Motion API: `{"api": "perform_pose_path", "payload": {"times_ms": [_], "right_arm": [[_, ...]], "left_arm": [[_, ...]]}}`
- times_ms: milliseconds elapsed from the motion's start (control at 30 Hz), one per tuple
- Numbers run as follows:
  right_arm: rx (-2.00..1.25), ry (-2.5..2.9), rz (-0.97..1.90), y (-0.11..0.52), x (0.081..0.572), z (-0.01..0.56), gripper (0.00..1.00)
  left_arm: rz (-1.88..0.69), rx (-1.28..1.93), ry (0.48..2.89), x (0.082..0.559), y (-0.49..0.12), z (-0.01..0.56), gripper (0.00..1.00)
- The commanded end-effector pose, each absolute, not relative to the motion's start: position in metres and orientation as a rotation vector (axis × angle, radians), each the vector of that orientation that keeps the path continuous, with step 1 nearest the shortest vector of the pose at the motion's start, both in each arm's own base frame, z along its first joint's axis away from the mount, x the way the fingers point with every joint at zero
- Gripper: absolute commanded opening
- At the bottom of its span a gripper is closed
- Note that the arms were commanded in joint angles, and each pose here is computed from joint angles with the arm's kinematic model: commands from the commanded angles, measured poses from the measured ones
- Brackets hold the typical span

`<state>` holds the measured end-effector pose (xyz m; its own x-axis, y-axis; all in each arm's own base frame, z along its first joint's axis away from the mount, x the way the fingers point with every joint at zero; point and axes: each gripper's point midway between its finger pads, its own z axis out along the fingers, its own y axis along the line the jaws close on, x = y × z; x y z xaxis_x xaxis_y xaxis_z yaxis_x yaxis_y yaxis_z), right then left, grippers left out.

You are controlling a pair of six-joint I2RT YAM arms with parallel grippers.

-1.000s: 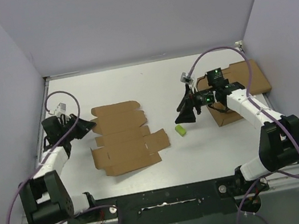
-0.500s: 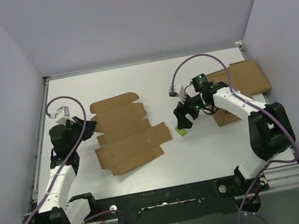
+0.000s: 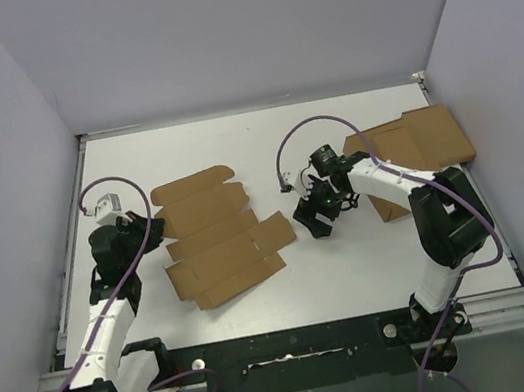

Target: Fold the paper box

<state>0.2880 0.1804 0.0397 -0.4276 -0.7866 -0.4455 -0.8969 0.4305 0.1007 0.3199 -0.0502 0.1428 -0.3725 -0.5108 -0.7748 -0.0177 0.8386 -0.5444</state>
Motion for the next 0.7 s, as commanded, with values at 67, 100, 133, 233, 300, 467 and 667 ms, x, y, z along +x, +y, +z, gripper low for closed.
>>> {"api": "perform_pose_path", "payload": {"times_ms": [67, 100, 133, 233, 300, 467, 667], "right_arm": [[-1.337, 2.358, 0.279, 0.171, 0.323, 0.049, 0.82], [-1.319, 2.366, 0.271, 0.168, 0.325, 0.049, 0.8], [-1.3, 2.371, 0.266, 0.165, 0.327, 0.05, 0.8], [-1.243, 2.385, 0.256, 0.156, 0.333, 0.054, 0.76], [-1.208, 2.39, 0.25, 0.149, 0.337, 0.057, 0.74], [-1.133, 2.398, 0.249, 0.135, 0.344, 0.065, 0.72], [-1.16, 2.281, 0.468, 0.15, 0.333, 0.088, 0.72]], "left_arm": [[-0.557, -0.327, 1.834, 0.323, -0.058, 0.161, 0.0], [-0.56, -0.323, 1.834, 0.322, -0.059, 0.161, 0.0], [-0.563, -0.317, 1.833, 0.322, -0.061, 0.161, 0.0], [-0.577, -0.3, 1.827, 0.322, -0.065, 0.162, 0.0], [-0.589, -0.287, 1.826, 0.322, -0.068, 0.162, 0.0], [-0.622, -0.251, 1.819, 0.325, -0.08, 0.163, 0.0], [-0.645, -0.206, 1.803, 0.333, -0.098, 0.165, 0.0]]}}
